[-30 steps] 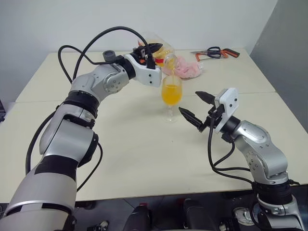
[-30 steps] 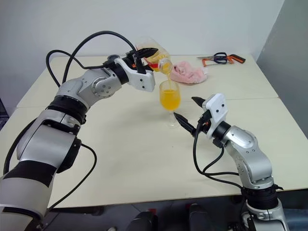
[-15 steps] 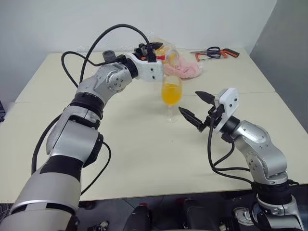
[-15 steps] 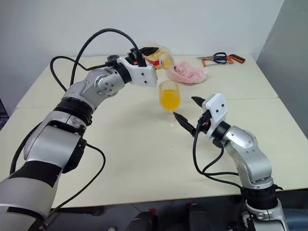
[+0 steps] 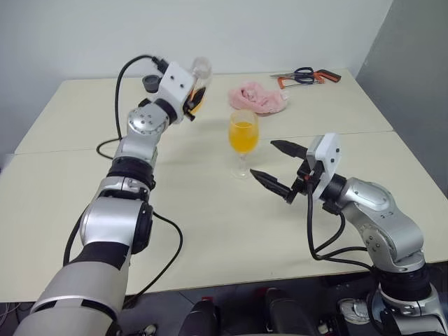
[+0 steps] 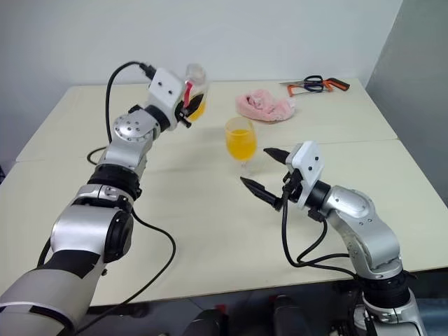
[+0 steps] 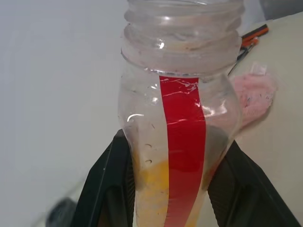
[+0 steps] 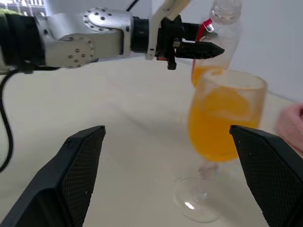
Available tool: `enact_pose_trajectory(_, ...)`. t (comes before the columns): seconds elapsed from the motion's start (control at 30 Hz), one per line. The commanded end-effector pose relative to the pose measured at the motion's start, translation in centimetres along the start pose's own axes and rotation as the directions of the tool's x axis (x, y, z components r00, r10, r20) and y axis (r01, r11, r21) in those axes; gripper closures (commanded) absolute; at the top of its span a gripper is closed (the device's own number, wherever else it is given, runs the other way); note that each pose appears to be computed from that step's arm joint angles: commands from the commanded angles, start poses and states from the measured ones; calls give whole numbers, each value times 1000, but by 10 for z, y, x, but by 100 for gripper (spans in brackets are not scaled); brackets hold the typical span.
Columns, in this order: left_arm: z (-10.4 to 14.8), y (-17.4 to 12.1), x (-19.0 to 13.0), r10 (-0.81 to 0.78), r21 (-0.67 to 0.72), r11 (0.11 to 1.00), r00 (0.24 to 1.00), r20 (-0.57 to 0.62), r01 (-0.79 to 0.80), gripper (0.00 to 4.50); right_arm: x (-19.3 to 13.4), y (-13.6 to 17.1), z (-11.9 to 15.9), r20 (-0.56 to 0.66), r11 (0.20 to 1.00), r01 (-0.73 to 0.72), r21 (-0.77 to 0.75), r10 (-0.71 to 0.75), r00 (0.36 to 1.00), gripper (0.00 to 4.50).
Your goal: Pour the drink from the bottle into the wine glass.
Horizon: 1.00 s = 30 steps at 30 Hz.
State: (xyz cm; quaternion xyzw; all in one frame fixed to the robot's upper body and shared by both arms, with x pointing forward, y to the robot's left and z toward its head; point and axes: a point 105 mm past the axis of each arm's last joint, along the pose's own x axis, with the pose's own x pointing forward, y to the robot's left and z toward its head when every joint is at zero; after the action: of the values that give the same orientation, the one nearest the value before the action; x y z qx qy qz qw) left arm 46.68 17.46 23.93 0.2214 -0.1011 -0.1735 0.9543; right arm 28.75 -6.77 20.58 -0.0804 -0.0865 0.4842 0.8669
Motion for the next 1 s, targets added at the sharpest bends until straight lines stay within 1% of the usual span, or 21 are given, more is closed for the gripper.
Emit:
enact_pose_trajectory(0.03, -7, 29, -20, 84, -138, 987, 996, -15, -85, 286, 3, 11, 9, 10, 998, -60, -11, 60, 998, 0)
enact_pose_trajectory(0.17, -28, 36, -40, 122, -243, 960, 989, -82, -138, 286, 6, 12, 6, -20, 997, -75, -4, 75, 997, 0)
enact_pose_trajectory(0.37, -50, 42, -59, 154, -327, 922, 972, -176, -206, 286, 13, 16, 6, -34, 994, -110, -5, 109, 993, 0)
enact_pose_trajectory(0.53, -57, 40, -66, 130, -336, 922, 971, -202, -194, 286, 19, 18, 6, -38, 991, -129, -21, 128, 991, 0)
enact_pose_trajectory(0.6, -59, 39, -68, 127, -348, 918, 971, -201, -192, 286, 21, 16, 5, -45, 993, -116, -30, 115, 992, 0)
enact_pose_trajectory(0.73, -68, 37, -77, 125, -358, 913, 969, -214, -197, 286, 23, 2, 0, -67, 998, -39, -54, 35, 997, 0)
enact_pose_trajectory(1.0, -77, 34, -85, 144, -369, 902, 962, -233, -225, 286, 23, 0, -1, -71, 998, -34, -62, 29, 997, 0)
